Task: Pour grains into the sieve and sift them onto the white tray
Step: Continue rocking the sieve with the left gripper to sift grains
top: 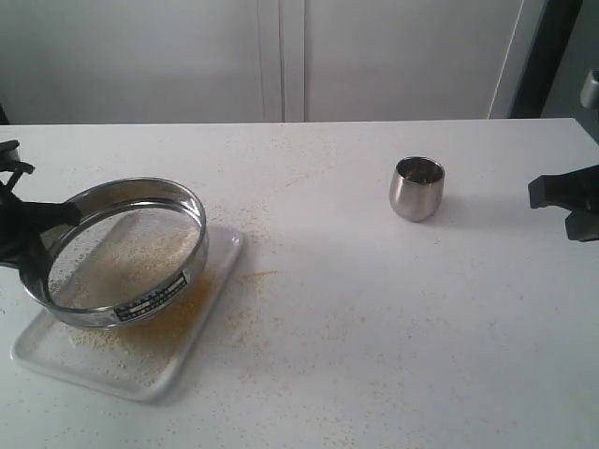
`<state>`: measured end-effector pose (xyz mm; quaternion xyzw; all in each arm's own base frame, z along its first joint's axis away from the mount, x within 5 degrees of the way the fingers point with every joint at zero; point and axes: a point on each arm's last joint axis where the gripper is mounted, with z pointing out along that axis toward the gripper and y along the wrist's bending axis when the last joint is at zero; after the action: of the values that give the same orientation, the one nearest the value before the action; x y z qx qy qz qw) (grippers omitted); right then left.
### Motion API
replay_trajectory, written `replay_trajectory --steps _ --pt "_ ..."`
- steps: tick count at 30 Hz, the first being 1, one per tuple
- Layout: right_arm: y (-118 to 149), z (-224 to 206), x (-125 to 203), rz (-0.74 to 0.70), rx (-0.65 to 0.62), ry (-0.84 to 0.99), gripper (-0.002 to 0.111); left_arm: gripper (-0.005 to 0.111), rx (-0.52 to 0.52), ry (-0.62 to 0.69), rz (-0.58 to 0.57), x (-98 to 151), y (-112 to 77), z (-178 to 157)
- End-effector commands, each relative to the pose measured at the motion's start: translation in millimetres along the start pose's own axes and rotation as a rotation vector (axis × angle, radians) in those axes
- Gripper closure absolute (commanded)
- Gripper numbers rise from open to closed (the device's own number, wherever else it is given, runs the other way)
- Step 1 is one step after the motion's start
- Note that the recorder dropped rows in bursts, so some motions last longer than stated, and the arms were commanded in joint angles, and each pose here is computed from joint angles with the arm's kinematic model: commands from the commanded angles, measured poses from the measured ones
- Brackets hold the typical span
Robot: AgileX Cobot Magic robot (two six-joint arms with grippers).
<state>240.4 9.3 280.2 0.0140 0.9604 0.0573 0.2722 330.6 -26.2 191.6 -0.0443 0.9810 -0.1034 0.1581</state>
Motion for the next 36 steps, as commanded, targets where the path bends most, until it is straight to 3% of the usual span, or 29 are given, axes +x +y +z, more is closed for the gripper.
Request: replay_trajectory --steps 1,3,5,7,9,10,11,14,16,17,19,20,21,26,30,32,35,36 --pt "-2 -1 0 0.007 0.005 -0.013 0.108 0.107 0.049 -0.076 0.146 -4 -25.4 -12" --pt "-2 -1 0 0.007 0.005 -0.016 0.108 0.107 -0.019 -0.040 0.000 -4 -7.4 -6" --pt "-2 -1 0 0.007 0.005 -0.019 0.108 0.107 -0.019 0.017 -0.064 -1 -0.6 -2" --pt "-2 -1 0 0.007 0.005 -0.019 0.108 0.107 0.048 0.018 -0.027 0 -14.2 -4" --pt "-2 -1 0 0.007 0.005 -0.019 0.108 0.107 0.108 -0.018 0.096 0 -33.6 -9" --pt "-2 -1 0 0.007 0.005 -0.019 0.108 0.107 0.097 -0.050 0.174 -1 -37.6 -11" --pt "-2 -1 0 0.007 0.005 -0.019 0.108 0.107 0.070 -0.062 0.176 -2 -35.7 -11" --pt "-2 -1 0 0.007 0.005 -0.019 0.108 0.107 -0.047 -0.029 -0.015 -4 -5.8 -5" --pt "-2 -1 -1 0.007 0.005 -0.022 0.108 0.107 -0.038 0.024 -0.074 0 -0.2 -4" --pt "-2 -1 0 0.007 0.005 -0.018 0.108 0.107 0.006 0.029 -0.071 0 -6.1 -5" --pt "-2 -1 -1 0.007 0.005 -0.020 0.108 0.107 0.094 -0.013 0.046 -1 -26.0 -13" --pt "-2 -1 -1 0.007 0.005 -0.020 0.108 0.107 0.099 -0.053 0.141 -2 -32.0 -15" --pt "-2 -1 -1 0.007 0.005 -0.020 0.108 0.107 0.084 -0.073 0.154 -4 -31.6 -16" --pt "-2 -1 -1 0.007 0.005 -0.023 0.108 0.107 0.025 -0.009 -0.084 -4 -3.1 -4" --pt "-2 -1 -1 0.007 0.005 -0.020 0.108 0.107 0.095 0.016 0.058 1 -24.1 -4" --pt "-2 -1 -1 0.007 0.005 -0.020 0.108 0.107 0.056 -0.027 0.137 -2 -21.9 -2" --pt "-2 -1 -1 0.007 0.005 -0.020 0.108 0.107 0.025 0.014 -0.129 -6 4.5 4" --pt "-2 -1 -1 0.007 0.005 -0.020 0.108 0.107 0.043 0.036 -0.120 -5 5.3 3"
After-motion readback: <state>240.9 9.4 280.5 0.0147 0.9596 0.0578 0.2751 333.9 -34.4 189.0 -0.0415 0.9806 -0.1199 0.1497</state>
